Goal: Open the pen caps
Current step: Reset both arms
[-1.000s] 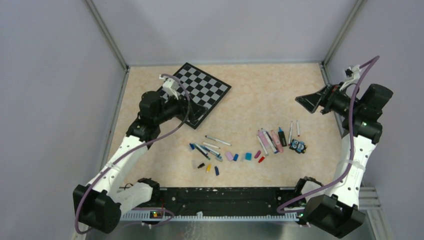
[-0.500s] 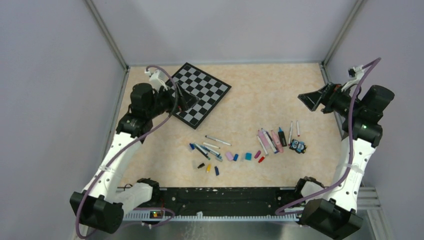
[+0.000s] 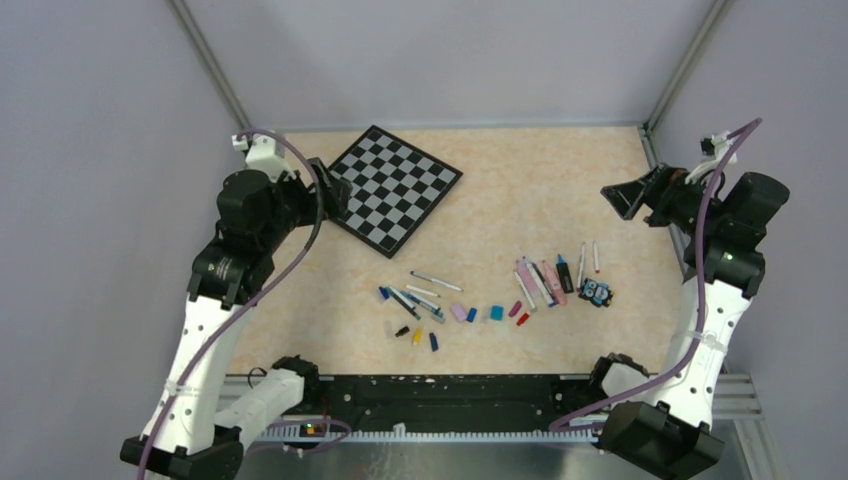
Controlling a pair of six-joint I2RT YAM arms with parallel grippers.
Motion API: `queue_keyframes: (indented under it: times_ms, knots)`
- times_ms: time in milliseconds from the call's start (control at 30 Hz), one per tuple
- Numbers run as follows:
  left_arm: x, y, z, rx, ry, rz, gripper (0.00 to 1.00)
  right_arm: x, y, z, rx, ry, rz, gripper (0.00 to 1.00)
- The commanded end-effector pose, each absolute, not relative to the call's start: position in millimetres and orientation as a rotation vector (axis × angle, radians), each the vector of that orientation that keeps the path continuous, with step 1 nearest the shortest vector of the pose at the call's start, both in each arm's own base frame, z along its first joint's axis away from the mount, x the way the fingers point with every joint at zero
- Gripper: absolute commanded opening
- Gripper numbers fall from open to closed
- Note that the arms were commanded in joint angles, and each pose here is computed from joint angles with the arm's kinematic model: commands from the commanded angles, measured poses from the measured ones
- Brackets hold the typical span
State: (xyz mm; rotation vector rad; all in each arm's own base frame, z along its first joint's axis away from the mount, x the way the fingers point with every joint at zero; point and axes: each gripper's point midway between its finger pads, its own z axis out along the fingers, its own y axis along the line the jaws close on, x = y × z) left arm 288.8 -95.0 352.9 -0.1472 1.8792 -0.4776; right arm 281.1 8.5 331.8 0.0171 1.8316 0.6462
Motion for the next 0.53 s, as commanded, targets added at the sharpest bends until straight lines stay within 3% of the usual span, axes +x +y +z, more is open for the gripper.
queue_keyframes:
  times_ms: [0,500]
  knots:
    - [276.7,-73.3,369.0,-0.124,1.828,-0.358,0.99,274.3,3.8,354.2,0.053,1.785,0.571,0.93]
    - [264.2,-77.3,361.3,-0.021,1.809,-0.363,0.99,263.3,5.9,352.3,0.021,1.775,0.513,0.93]
